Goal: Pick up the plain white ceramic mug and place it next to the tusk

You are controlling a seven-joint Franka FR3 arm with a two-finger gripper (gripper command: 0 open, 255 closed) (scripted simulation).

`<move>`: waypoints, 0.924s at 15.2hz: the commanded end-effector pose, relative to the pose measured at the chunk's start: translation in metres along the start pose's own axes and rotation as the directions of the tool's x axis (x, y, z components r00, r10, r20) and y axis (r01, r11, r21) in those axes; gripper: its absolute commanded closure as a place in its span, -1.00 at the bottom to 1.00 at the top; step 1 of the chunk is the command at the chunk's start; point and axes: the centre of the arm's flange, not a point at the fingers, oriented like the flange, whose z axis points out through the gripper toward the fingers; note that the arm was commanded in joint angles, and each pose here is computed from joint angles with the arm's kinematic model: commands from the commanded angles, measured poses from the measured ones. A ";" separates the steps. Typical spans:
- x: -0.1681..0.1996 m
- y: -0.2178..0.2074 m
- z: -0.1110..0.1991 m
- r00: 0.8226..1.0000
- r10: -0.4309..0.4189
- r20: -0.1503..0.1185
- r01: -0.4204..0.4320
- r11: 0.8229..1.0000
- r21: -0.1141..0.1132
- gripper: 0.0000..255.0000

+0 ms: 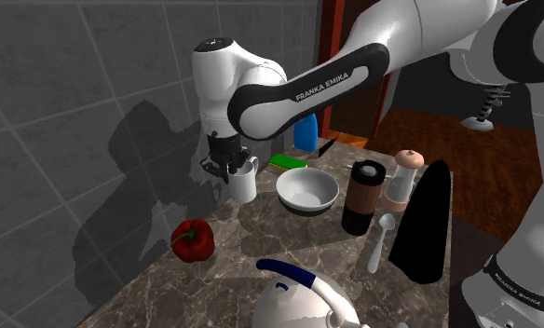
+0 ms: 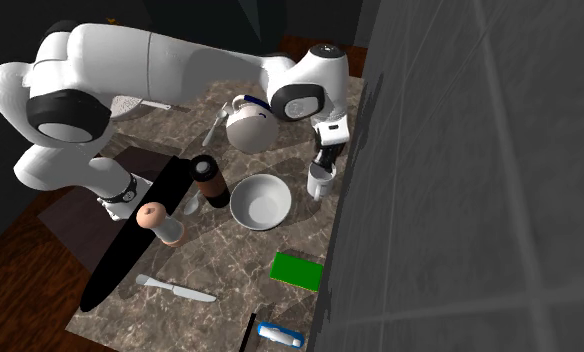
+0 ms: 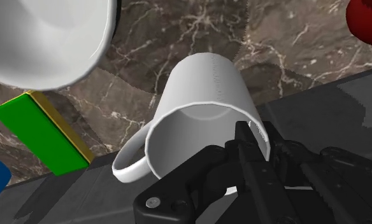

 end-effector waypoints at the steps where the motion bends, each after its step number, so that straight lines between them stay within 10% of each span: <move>1: 0.002 0.001 -0.010 1.000 0.000 0.000 0.000 1.000 0.000 1.00; 14: 0.015 0.003 -0.077 1.000 0.000 0.000 0.000 1.000 0.000 1.00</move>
